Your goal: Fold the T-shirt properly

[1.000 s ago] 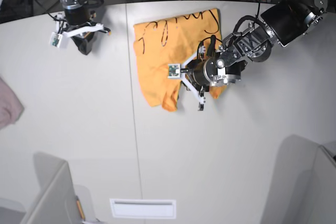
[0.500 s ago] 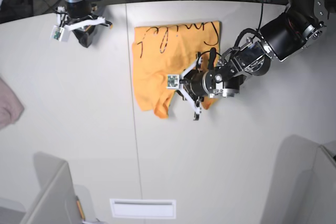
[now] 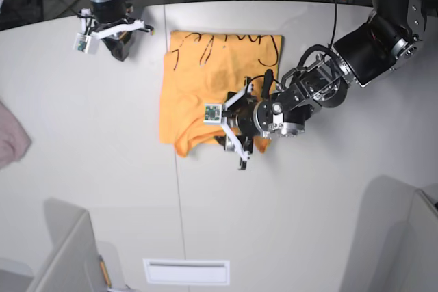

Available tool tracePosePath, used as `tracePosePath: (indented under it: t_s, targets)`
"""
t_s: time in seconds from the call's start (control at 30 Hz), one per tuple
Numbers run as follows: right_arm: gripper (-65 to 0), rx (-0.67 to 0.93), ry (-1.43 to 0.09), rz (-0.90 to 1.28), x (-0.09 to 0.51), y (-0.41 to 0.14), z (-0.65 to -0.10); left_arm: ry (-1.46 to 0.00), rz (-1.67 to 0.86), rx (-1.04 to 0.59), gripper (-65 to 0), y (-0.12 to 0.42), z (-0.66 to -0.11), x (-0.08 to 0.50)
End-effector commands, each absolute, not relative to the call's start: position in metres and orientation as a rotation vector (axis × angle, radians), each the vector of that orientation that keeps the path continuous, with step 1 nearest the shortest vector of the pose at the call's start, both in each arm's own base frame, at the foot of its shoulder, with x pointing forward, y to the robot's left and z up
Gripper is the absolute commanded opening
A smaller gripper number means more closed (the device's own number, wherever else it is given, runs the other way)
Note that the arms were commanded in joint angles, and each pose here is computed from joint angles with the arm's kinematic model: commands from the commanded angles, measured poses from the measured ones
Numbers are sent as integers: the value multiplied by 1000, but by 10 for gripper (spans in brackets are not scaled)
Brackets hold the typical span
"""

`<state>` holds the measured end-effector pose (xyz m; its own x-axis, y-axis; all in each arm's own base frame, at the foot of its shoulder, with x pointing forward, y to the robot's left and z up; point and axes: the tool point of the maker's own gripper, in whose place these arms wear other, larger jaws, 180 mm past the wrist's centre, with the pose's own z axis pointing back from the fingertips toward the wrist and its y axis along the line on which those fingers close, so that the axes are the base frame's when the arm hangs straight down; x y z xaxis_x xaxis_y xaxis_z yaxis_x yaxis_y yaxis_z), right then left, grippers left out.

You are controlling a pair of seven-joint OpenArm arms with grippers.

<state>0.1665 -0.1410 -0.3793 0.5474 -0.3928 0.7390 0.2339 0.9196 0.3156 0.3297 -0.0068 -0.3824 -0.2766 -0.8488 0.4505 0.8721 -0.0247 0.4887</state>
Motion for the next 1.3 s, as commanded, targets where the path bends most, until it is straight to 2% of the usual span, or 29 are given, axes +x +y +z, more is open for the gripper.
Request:
tracePosePath:
  t_s: [0.0, 0.1, 0.17, 0.33, 0.5, 0.6, 0.7, 0.73, 0.8, 0.87, 0.9, 0.93, 1.07, 1.27]
  targets:
    - [-650, 189, -952, -362, 169, -141, -372, -893, -1653, -12, -262, -11, -360, 345]
    - [-650, 204, -952, -357, 170, -136, -372, -948, -1667, 7, -115, -17, -340, 355]
    - [-650, 208, -950, -355, 170, -134, -372, -998, -1648, 13, -74, -20, -323, 362]
    - [-650, 201, -952, -353, 170, -137, -371, -1176, -1489, 27, -69, -10, -268, 379]
    - [-650, 187, -956, -312, 171, -143, -371, -1314, -1311, 25, -71, 14, -230, 367]
    - [-650, 182, -949, -307, 168, -145, -372, -1355, -1180, 41, -72, 43, -220, 352]
    - [-650, 172, -941, -267, 165, -149, -372, -1313, -1046, 61, -77, 80, -236, 340]
    - [-650, 169, -935, -261, 163, -150, -373, -1303, -1000, 46, -100, 89, -239, 337]
    - [-650, 160, -926, -258, 158, -153, -375, -1292, -904, -17, -225, 104, -243, 329]
    - [-650, 157, -916, -256, 154, -153, -376, -1310, -775, -100, -454, 122, -238, 323]
    - [-650, 155, -912, -257, 153, -154, -376, -1317, -708, -115, -589, 137, -235, 321]
    - [-650, 154, -905, -257, 150, -154, -377, -1318, -655, -128, -650, 150, -234, 317]
    - [-650, 103, -877, -278, 134, -171, -380, -1284, -510, -139, -650, 191, -239, 296]
    - [-650, 28, -781, -297, 87, -194, -383, -1060, -434, -92, -650, 232, -290, 228]
